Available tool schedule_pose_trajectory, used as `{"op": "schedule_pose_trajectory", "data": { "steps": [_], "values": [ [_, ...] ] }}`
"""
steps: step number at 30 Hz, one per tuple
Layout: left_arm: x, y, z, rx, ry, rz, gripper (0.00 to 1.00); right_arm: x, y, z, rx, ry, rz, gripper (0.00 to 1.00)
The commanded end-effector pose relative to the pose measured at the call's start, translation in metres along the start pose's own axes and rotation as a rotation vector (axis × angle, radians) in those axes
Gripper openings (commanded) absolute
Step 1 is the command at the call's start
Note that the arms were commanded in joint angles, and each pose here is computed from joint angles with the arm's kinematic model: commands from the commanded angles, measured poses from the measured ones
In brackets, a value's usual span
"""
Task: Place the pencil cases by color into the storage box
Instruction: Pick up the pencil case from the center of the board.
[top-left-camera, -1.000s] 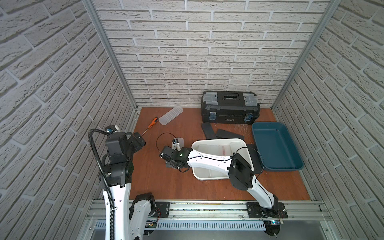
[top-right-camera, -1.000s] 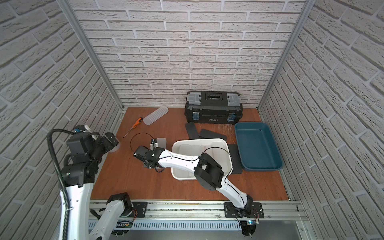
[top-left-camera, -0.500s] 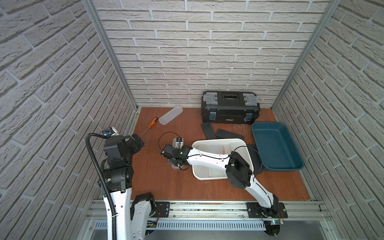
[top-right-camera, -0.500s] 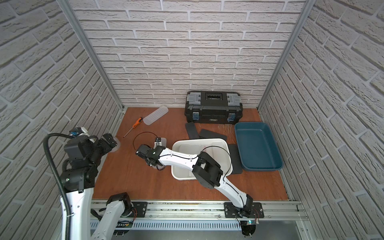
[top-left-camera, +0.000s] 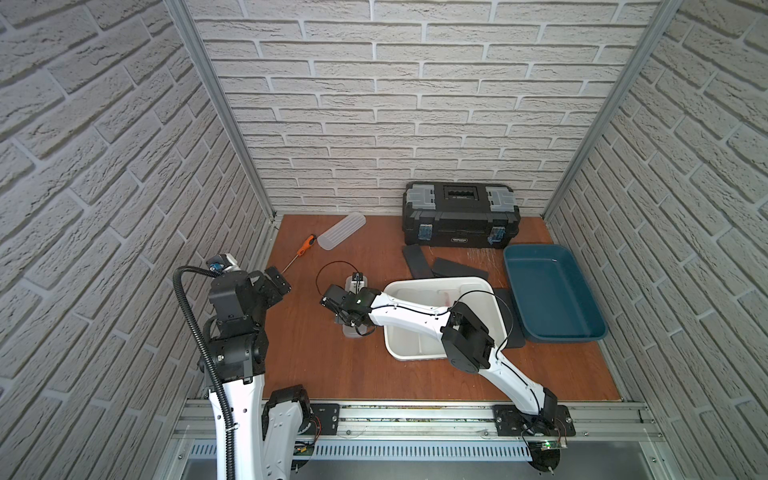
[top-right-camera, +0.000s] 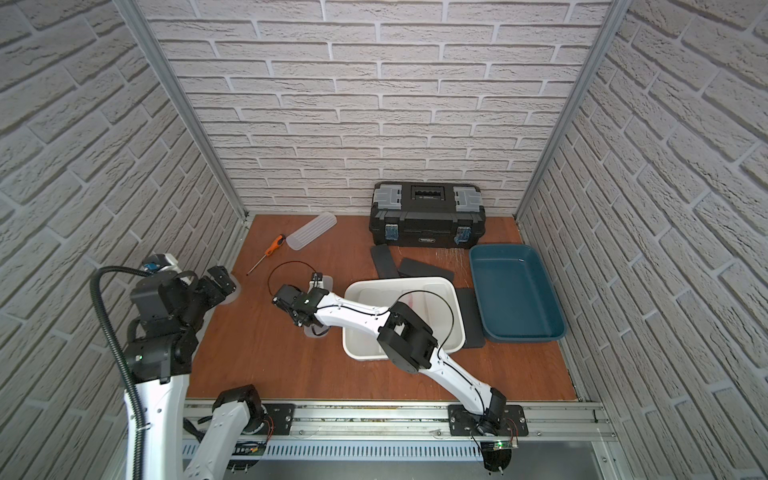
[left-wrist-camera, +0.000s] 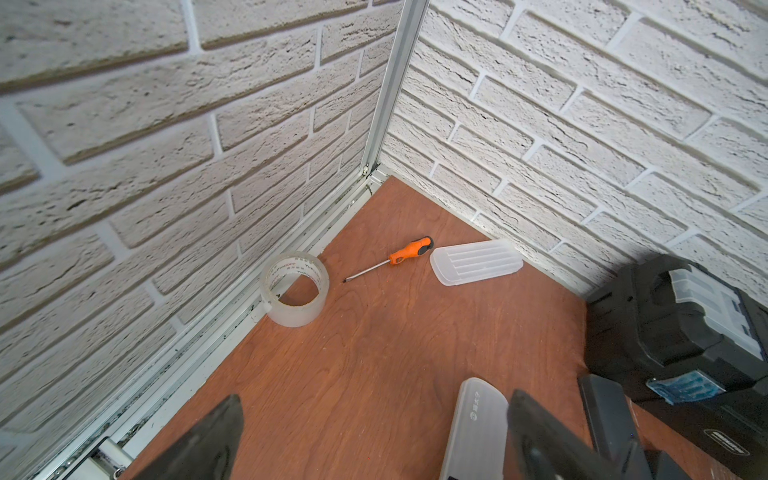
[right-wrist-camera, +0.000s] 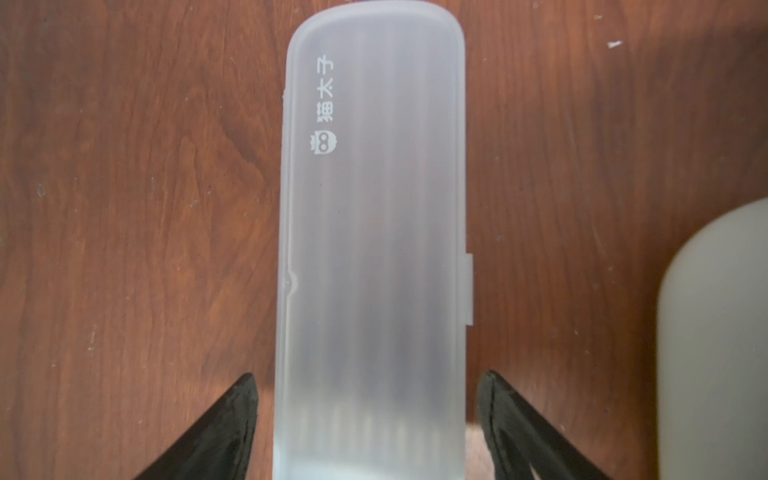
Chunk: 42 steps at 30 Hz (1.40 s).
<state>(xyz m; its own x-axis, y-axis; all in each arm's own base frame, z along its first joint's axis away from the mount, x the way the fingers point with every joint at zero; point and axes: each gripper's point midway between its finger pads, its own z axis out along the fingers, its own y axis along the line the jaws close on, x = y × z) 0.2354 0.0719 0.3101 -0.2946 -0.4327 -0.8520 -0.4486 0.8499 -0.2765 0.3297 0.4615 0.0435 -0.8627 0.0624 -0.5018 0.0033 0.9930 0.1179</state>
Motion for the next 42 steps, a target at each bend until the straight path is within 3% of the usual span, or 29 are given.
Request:
{"op": "schedule_pose_trajectory", "data": {
  "steps": [1,11,28,33,42],
  "values": [
    [-0.008,-0.005,0.002,0.033,-0.040,-0.004,0.98,-0.003,-0.004,0.001,0.024,-0.008,-0.022,0.84],
    [-0.006,-0.007,0.003,0.049,-0.037,-0.004,0.98,0.014,0.001,0.021,0.034,0.055,-0.125,0.83],
    [-0.005,-0.007,0.006,0.063,-0.034,-0.021,0.98,0.043,-0.006,0.036,0.028,0.182,-0.160,0.76],
    [-0.005,-0.007,0.007,0.068,-0.034,-0.026,0.98,0.025,-0.003,0.018,0.017,0.134,-0.182,0.70],
    [-0.011,-0.005,0.008,0.060,-0.035,-0.039,0.98,-0.022,0.012,-0.045,-0.043,-0.026,-0.243,0.67]
  ]
}}
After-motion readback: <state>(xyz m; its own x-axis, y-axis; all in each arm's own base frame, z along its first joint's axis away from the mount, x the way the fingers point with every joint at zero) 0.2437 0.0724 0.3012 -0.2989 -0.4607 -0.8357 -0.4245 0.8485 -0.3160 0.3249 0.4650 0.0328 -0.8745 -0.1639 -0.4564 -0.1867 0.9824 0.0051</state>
